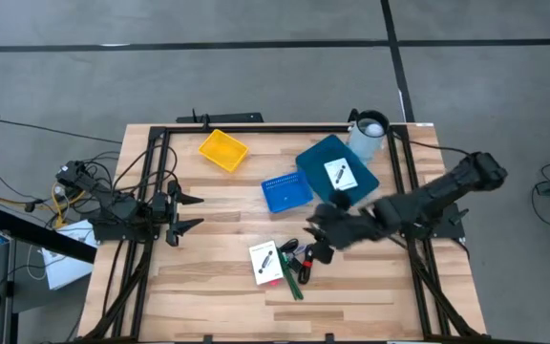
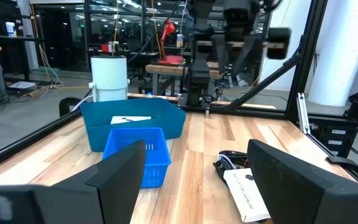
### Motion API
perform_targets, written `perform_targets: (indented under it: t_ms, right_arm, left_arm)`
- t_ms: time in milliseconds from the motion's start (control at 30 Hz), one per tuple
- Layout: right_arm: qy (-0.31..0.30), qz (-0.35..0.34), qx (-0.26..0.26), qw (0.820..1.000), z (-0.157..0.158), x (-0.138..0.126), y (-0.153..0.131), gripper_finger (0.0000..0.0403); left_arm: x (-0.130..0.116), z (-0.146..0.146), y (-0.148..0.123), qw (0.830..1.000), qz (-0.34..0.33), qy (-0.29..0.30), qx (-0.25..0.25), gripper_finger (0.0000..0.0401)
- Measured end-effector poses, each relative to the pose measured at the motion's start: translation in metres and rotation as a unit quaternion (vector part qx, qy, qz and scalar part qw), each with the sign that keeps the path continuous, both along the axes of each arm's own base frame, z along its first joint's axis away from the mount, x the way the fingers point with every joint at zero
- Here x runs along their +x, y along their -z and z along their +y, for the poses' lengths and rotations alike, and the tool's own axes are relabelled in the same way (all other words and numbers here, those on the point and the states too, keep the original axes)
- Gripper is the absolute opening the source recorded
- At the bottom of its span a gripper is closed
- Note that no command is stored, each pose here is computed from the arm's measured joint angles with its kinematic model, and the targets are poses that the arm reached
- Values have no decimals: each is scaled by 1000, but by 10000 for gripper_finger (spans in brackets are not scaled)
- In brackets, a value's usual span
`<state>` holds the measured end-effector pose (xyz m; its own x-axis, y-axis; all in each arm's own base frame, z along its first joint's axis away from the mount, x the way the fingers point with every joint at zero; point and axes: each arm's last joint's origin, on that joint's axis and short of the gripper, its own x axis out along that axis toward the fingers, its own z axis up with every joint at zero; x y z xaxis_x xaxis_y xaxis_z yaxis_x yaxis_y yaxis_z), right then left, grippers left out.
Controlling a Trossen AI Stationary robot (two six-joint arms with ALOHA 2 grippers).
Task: Pick and place items into bin
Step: Put the SD card reader box into the dark blue bin
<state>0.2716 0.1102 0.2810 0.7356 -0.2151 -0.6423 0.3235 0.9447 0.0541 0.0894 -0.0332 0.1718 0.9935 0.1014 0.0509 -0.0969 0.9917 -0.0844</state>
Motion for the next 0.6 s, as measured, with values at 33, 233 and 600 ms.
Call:
perform_targets:
  t_ms: [33, 233, 600]
  right_arm:
    - [19, -30, 12, 999, 7, -5, 2, 118]
    - [69, -132, 135, 980, 36, -23, 25, 118]
    - [87, -186, 278, 938, 85, -14, 83, 118]
  left_arm:
    - [0, 0, 0, 1000, 0, 0, 0, 272]
    - [0, 0, 0, 1000, 0, 0, 0, 272]
    - [0, 0, 0, 1000, 0, 0, 0, 272]
